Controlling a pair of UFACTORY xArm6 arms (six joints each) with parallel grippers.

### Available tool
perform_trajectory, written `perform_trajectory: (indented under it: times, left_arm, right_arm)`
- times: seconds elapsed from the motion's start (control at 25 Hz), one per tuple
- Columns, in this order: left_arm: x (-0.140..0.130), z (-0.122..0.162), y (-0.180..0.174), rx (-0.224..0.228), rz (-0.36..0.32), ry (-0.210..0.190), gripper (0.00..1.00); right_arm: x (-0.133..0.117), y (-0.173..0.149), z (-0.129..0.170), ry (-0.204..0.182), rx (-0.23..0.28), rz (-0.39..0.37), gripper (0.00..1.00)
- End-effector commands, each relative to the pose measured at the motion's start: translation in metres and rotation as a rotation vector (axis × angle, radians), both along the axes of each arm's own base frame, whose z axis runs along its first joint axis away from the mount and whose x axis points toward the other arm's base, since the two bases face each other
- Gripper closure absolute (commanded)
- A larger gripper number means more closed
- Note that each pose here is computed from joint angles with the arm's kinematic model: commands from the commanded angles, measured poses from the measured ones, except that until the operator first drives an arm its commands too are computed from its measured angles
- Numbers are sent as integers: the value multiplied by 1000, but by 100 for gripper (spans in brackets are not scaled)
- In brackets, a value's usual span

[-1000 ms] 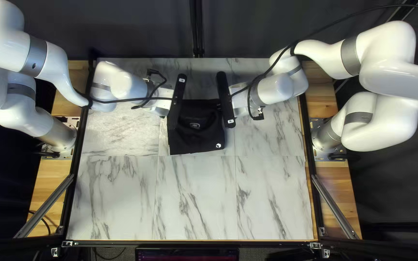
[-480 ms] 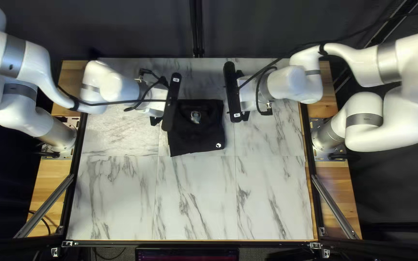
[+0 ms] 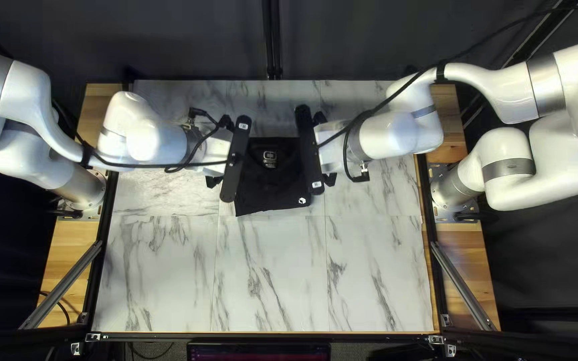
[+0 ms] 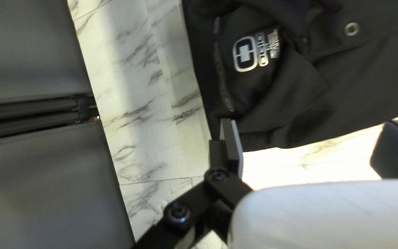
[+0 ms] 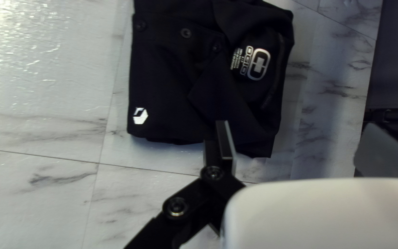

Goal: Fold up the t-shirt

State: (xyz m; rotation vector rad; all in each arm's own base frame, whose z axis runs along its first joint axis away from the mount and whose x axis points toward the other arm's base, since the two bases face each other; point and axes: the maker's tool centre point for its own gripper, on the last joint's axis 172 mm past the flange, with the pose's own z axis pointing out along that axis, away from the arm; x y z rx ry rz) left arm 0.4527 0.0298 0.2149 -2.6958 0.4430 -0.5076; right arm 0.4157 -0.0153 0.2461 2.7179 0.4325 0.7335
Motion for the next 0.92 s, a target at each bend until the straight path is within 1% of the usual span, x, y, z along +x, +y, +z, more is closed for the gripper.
perform_trajectory:
  times: [0.04, 0.08, 0.12, 0.16, 0.2, 0.24, 0.36, 0.44, 0.48, 0.92]
  left_arm:
    - [-26, 28, 17, -43, 13, 35, 0]
    - [-37, 41, 22, -64, 23, 50, 0]
    - [-45, 50, 24, -76, 32, 61, 0]
    - [-54, 61, 26, -86, 42, 71, 0]
    - [-61, 71, 26, -94, 52, 77, 0]
    - [-65, 76, 26, -98, 58, 79, 0]
    - [-89, 109, 22, -107, 87, 77, 0]
    - [-101, 120, 21, -94, 115, 69, 0]
    - [-101, 120, 21, -94, 115, 69, 0]
    - [-101, 120, 21, -94, 115, 69, 0]
  right_arm:
    - [-36, -1, 46, 11, 78, 10, 0]
    - [-49, -1, 64, 15, 103, 8, 0]
    - [-55, -1, 72, 16, 112, 4, 0]
    - [-69, 0, 91, 16, 129, -11, 0]
    - [-77, 1, 103, 14, 141, -18, 0]
    - [-81, 2, 108, 12, 149, -22, 0]
    - [-107, 3, 138, 1, 173, -55, 0]
    - [-117, 0, 143, -11, 169, -88, 0]
    - [-118, -1, 143, -13, 167, -95, 0]
    - [-118, -1, 143, -13, 167, -95, 0]
